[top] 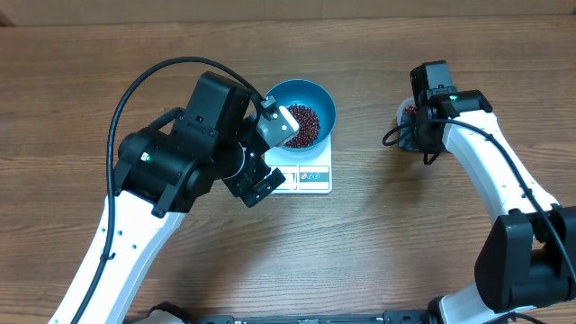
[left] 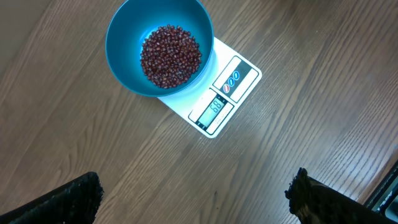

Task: Scoop item into bowl and weigh 150g on scale
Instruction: 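Lower the blue cup into the red beans and drag to scoop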

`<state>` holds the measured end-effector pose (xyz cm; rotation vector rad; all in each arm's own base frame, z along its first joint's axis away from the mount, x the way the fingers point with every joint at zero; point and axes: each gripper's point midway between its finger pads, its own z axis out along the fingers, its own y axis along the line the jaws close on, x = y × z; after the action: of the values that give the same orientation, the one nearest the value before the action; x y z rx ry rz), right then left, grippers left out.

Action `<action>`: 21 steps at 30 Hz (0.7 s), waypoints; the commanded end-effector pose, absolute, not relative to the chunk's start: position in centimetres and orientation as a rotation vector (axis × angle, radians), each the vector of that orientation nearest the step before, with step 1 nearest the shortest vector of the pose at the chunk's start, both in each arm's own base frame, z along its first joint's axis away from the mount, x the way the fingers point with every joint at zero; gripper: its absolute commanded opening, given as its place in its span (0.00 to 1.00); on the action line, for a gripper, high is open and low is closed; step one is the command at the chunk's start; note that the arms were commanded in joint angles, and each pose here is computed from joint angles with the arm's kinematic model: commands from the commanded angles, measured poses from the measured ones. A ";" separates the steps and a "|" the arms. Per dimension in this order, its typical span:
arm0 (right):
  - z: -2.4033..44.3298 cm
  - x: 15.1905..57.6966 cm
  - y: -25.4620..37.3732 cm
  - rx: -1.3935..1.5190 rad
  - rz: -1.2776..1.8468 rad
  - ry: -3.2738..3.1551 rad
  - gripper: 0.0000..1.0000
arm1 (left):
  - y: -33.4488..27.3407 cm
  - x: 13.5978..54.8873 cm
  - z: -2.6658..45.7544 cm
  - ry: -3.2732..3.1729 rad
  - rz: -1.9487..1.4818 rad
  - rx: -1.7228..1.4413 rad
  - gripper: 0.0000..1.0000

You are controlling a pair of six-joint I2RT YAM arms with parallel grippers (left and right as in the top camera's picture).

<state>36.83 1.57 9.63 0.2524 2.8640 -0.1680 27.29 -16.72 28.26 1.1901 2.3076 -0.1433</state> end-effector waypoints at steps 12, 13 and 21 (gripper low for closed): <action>9.8 37.5 5.1 0.234 0.116 2.877 0.04 | -16.6 27.4 29.2 2.286 -0.137 1.173 1.00; 9.8 37.5 5.1 0.240 0.116 2.878 0.04 | -16.6 27.4 29.1 2.286 -0.137 1.174 0.99; 9.8 37.3 5.4 0.295 0.151 2.882 0.04 | -16.6 27.4 29.2 2.286 -0.137 1.173 0.99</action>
<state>37.00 3.56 9.49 0.2941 2.8756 0.0250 27.29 -16.72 28.26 1.1901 2.3076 -0.1433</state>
